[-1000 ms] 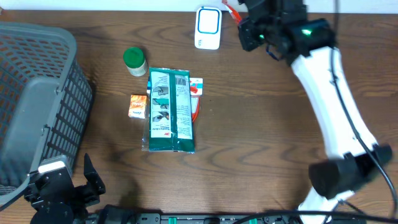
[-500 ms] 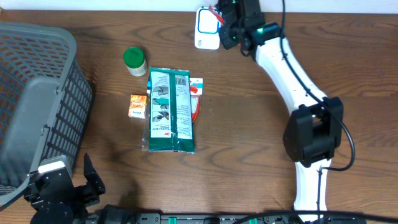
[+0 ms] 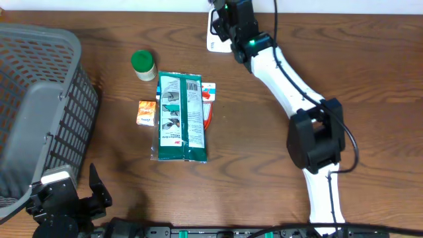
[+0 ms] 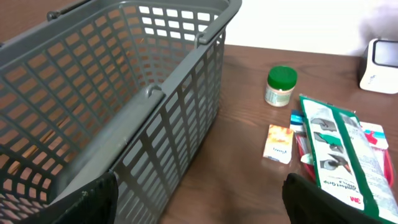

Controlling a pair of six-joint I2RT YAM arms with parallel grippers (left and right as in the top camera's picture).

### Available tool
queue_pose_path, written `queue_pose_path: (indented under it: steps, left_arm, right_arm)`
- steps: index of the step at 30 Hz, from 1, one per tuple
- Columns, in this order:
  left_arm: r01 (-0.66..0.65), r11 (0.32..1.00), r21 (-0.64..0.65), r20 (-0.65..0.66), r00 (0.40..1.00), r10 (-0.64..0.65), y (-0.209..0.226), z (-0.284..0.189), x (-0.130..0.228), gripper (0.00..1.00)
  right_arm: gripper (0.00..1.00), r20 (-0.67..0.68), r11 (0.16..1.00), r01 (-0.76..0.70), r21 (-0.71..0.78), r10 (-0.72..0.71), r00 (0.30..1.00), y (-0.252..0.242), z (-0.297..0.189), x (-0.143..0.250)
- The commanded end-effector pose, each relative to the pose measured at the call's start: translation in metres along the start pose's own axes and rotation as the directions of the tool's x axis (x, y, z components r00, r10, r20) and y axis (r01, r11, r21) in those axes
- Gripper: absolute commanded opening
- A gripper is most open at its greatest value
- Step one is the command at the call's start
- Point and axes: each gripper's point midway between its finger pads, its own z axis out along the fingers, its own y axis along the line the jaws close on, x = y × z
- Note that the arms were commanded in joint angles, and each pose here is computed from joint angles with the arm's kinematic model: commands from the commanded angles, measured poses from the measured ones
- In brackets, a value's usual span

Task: Scan the item barcode
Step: 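Hold the Nescafe stick over the white barcode scanner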

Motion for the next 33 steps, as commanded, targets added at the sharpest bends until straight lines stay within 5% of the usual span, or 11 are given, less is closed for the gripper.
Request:
queue_pose_path:
  steps: [1,33]
  left_arm:
    - [-0.003,1.000,-0.003,-0.015,1.000,0.003,-0.001,0.003,0.003,0.84]
    - [-0.006,1.000,-0.004,-0.021,1.000,0.006,-0.001,0.004,0.005,0.84]
  right_arm:
    - [0.01,-0.068,0.999,0.043,0.009,-0.042,0.997,0.011,0.024,0.036]
    - [0.02,0.122,0.990,0.140,-0.007,-0.138,0.983,0.041,0.037,0.003]
